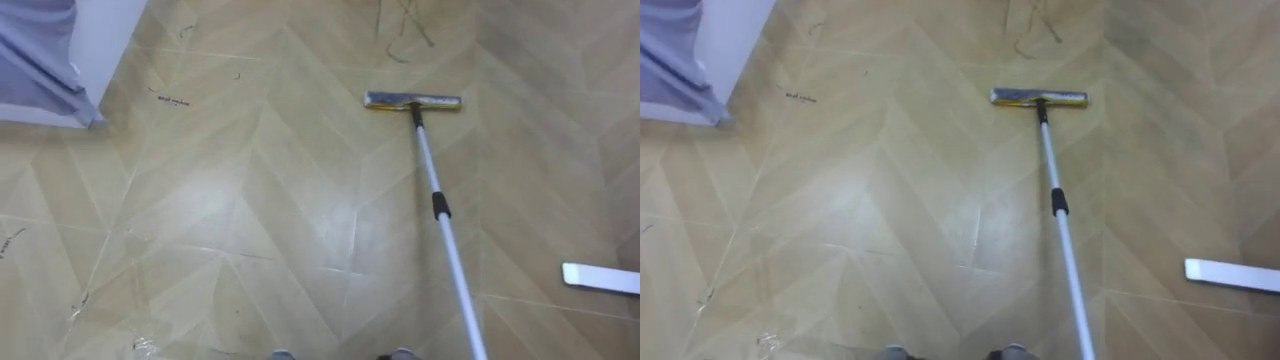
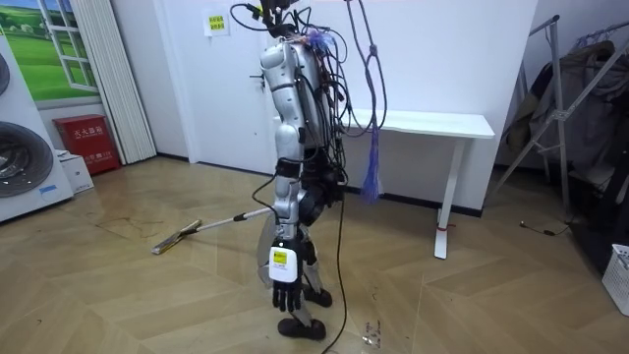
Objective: Mop floor
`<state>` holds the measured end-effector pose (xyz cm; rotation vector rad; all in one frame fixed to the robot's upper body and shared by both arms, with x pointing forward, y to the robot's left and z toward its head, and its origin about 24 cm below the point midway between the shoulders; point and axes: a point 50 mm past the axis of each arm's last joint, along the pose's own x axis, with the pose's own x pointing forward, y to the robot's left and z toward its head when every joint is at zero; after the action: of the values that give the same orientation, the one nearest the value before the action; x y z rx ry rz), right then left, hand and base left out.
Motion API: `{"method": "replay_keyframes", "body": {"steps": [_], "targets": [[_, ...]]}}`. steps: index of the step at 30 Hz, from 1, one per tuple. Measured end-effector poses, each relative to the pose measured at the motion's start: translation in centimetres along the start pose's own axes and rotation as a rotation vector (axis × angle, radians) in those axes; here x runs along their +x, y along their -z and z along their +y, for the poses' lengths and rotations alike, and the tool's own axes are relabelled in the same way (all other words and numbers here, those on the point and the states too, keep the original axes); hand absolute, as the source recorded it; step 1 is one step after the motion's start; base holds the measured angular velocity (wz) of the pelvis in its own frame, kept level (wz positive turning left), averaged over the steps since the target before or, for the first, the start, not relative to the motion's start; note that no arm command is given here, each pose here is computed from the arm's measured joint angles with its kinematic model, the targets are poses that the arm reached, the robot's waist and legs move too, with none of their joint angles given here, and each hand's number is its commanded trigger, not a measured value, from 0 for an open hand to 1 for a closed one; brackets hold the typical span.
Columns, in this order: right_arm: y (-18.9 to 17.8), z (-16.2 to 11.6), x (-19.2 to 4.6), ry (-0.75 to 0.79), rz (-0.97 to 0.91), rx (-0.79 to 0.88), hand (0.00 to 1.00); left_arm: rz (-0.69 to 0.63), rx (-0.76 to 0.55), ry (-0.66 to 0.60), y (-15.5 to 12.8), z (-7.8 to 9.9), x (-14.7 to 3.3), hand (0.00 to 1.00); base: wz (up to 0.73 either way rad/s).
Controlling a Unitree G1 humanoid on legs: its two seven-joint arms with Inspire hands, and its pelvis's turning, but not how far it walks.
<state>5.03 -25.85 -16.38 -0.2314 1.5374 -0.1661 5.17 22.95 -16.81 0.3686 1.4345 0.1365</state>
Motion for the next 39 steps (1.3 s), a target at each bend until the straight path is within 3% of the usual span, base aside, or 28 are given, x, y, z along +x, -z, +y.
{"method": "replay_keyframes", "body": {"steps": [4,8,12,16,19,23,27,33,35,39], "targets": [[-7.5,-1.7,-1.4,0.012,-0.144,0.007,1.00,0.014,-0.061,0.012,0.6,-0.6,-0.1,0.00,-0.61],[-11.3,-2.0,-2.6,-0.053,-0.247,0.029,1.00,-0.010,-0.064,0.016,0.7,-0.4,-0.1,0.00,-0.14],[-7.3,-3.7,-1.6,-0.034,-0.169,0.068,1.00,-0.020,-0.030,0.073,0.6,-0.5,0.0,0.00,0.37],[1.5,-5.3,-0.6,0.029,0.062,0.066,1.00,0.005,0.002,0.101,0.2,-0.1,0.1,0.00,0.50],[5.9,-4.6,-0.5,0.030,0.174,0.079,1.00,-0.016,-0.025,0.079,-0.4,0.3,0.2,0.00,0.01],[7.3,-1.5,-0.3,-0.045,0.221,0.094,1.00,-0.109,-0.029,0.029,-2.3,0.7,-0.1,0.00,-0.10],[7.0,-0.5,-0.2,-0.055,0.214,0.102,1.00,-0.114,-0.015,0.036,-2.4,-0.2,-0.2,0.00,-0.13],[1.7,-1.5,-0.2,0.026,0.165,0.128,1.00,-0.038,-0.031,0.002,-0.9,0.0,-0.1,0.00,0.00],[-3.9,-3.1,-1.0,0.070,0.039,0.135,1.00,-0.053,-0.040,-0.028,-1.3,0.4,-0.2,0.00,-0.34],[-10.9,-4.4,-2.8,0.073,-0.197,0.185,1.00,-0.108,-0.076,-0.049,-2.6,1.1,-0.3,0.00,-0.06]]}}
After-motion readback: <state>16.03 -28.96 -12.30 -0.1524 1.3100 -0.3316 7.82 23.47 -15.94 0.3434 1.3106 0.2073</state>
